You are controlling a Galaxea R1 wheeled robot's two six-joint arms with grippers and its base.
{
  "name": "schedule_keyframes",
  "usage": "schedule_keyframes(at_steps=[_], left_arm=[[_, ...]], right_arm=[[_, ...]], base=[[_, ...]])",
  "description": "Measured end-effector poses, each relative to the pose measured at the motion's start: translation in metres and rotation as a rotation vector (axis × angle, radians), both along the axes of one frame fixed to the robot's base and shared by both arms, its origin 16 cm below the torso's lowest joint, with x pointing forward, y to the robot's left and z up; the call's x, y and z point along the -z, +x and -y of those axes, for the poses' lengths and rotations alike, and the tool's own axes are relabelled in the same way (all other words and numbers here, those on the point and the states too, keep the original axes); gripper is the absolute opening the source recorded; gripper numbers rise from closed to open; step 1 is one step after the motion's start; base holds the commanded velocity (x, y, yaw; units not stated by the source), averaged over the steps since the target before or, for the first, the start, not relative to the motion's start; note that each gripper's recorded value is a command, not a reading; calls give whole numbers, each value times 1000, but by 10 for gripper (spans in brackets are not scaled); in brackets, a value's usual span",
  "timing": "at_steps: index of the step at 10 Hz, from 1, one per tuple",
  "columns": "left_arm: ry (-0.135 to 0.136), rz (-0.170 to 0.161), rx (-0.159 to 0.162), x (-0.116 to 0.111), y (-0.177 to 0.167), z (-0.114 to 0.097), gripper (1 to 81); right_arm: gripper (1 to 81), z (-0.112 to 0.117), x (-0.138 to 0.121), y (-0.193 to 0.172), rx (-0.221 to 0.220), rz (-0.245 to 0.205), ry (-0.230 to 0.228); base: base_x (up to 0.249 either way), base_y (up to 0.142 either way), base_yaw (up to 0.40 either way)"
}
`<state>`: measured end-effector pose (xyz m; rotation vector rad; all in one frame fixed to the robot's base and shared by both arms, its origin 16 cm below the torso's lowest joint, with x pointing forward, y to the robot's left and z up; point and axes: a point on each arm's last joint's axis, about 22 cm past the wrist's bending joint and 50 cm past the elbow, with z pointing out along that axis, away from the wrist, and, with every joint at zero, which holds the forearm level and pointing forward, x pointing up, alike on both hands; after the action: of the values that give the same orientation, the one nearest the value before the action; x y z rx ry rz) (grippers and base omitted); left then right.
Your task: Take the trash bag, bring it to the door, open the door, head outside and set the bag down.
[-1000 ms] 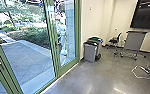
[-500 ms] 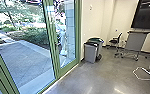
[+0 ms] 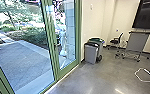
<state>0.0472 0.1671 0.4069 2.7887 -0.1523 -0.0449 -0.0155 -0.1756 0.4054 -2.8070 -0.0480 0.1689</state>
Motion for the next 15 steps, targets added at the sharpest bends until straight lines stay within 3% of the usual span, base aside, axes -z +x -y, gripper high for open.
schedule_keyframes(at_steps=[5,15], left_arm=[[2,-2,-1,0,-3,-2,10],[5,15,0,1,0,-5,10]], right_arm=[[811,0,0,-16,10,-2,-9],[811,-14,-1,-6,16,19,6]], base=[[135,0,0],[135,0,0]])
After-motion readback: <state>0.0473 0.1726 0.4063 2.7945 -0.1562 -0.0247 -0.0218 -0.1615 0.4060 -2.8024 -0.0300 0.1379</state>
